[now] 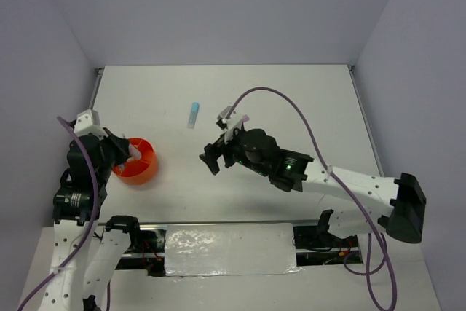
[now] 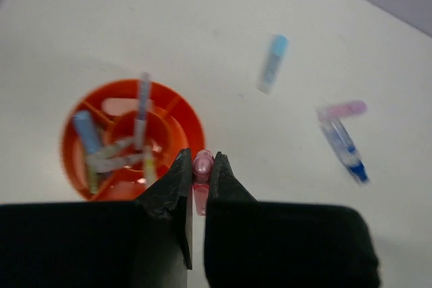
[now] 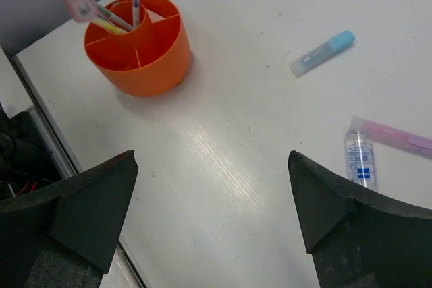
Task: Sort the stationery into containers
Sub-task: Place the stationery in the storage box.
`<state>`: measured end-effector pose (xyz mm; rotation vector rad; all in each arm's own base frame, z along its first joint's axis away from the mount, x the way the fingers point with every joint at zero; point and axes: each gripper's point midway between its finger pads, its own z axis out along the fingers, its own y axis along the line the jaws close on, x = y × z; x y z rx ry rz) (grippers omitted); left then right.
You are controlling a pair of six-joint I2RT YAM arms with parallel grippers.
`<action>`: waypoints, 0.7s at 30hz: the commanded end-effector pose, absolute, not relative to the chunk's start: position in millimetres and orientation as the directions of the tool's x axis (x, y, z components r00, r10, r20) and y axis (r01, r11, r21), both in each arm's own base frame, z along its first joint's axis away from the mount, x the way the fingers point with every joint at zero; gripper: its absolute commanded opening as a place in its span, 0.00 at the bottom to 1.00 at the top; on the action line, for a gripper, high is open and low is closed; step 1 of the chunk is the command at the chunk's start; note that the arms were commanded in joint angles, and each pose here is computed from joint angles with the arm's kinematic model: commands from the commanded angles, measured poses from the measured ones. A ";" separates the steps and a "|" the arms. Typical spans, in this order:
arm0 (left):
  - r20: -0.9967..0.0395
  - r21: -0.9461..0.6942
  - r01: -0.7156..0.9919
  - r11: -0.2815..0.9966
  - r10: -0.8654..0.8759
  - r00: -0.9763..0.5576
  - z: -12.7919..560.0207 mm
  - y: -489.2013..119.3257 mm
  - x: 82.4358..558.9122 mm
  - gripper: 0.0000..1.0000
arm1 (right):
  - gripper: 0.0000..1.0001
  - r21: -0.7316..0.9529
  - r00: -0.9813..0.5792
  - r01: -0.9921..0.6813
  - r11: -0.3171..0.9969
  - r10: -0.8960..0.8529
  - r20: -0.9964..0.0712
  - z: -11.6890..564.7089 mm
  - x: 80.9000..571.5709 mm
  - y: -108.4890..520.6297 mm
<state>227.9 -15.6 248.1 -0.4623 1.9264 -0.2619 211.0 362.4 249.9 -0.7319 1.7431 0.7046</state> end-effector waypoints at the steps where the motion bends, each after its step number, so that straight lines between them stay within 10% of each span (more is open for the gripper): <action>1: -0.930 -0.198 -0.465 0.863 -0.315 -0.189 281.0 53.3 218.9 0.00 | 1.00 0.146 -0.208 -0.771 0.619 -0.030 -0.978 278.4 205.4 343.3; 21: -0.955 -0.125 -0.586 0.801 -0.257 -0.147 244.8 97.9 248.5 0.00 | 1.00 0.045 -0.115 -0.844 0.534 -0.099 -0.988 253.0 179.3 310.3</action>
